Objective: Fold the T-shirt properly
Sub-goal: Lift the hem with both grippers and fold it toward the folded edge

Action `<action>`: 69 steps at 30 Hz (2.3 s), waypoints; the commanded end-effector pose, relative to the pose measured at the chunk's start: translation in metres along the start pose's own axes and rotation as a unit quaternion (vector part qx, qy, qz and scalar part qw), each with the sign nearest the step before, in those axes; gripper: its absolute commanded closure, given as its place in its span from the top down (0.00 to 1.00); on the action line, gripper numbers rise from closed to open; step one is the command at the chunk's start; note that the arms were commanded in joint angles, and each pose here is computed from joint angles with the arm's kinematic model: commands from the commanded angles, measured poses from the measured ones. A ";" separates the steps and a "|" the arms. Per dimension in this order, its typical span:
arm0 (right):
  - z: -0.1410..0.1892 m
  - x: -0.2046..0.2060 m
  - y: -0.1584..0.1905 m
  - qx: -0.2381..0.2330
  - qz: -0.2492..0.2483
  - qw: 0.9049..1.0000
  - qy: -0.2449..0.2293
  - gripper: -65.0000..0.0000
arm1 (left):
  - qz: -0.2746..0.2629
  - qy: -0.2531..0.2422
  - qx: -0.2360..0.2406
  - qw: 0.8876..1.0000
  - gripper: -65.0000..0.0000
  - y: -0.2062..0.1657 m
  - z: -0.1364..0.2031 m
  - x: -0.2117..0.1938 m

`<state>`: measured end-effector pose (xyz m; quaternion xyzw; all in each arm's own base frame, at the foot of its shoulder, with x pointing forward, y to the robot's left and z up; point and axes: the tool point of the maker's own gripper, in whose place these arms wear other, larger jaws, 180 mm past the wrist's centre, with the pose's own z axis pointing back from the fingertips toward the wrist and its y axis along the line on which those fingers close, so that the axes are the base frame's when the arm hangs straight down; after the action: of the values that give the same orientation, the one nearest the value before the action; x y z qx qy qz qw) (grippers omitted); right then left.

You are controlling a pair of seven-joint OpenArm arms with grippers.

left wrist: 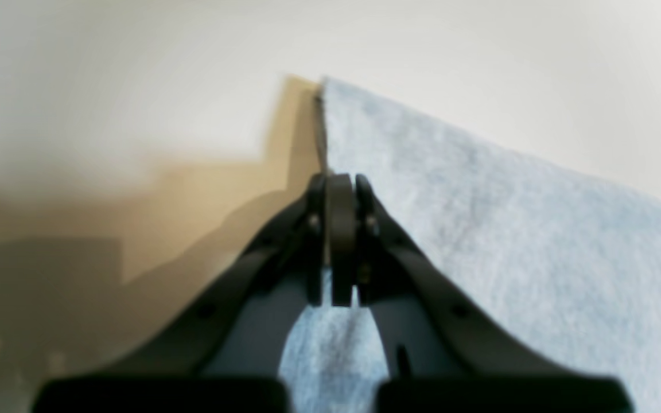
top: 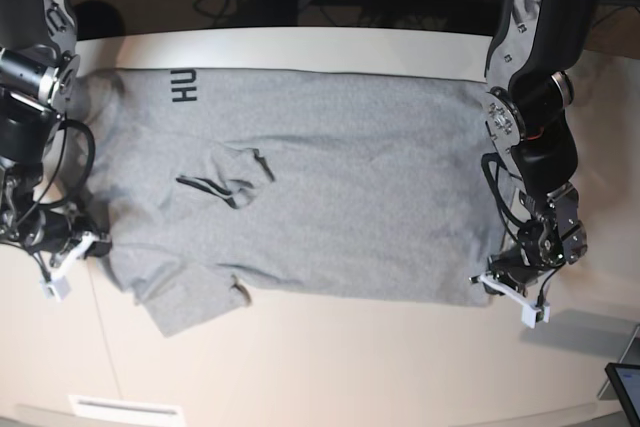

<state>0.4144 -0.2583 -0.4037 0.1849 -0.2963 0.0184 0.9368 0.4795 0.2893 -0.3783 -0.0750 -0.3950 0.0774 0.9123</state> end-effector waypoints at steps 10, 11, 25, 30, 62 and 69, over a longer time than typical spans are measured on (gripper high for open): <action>0.010 0.036 0.000 -0.007 0.038 0.998 -0.043 0.00 | -0.098 -0.019 0.001 0.995 0.00 -0.011 0.032 0.043; 0.010 0.036 0.000 -0.007 0.038 0.998 -0.043 0.00 | -0.117 -0.012 0.005 0.993 0.00 -0.014 0.034 0.041; 0.037 0.043 -0.006 -0.041 0.093 0.992 -0.072 0.00 | -0.174 -0.005 0.035 0.984 0.00 -0.011 0.053 0.028; 0.035 0.035 -0.007 -0.041 0.090 0.993 -0.064 0.00 | -0.187 -0.015 0.043 0.981 0.00 -0.010 0.061 0.028; 0.059 0.020 -0.009 -0.038 0.085 0.990 -0.104 0.00 | -0.240 -0.005 0.053 0.969 0.00 -0.005 0.106 0.011; 0.061 0.008 -0.016 -0.046 0.085 0.993 -0.071 0.00 | -0.249 -0.005 0.063 0.966 0.00 -0.007 0.115 0.017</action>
<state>0.3751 -0.2846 -0.3831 0.1273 -0.3443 0.0671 0.9278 0.3973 0.2884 -0.3092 0.0702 -0.3748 -0.1281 0.9155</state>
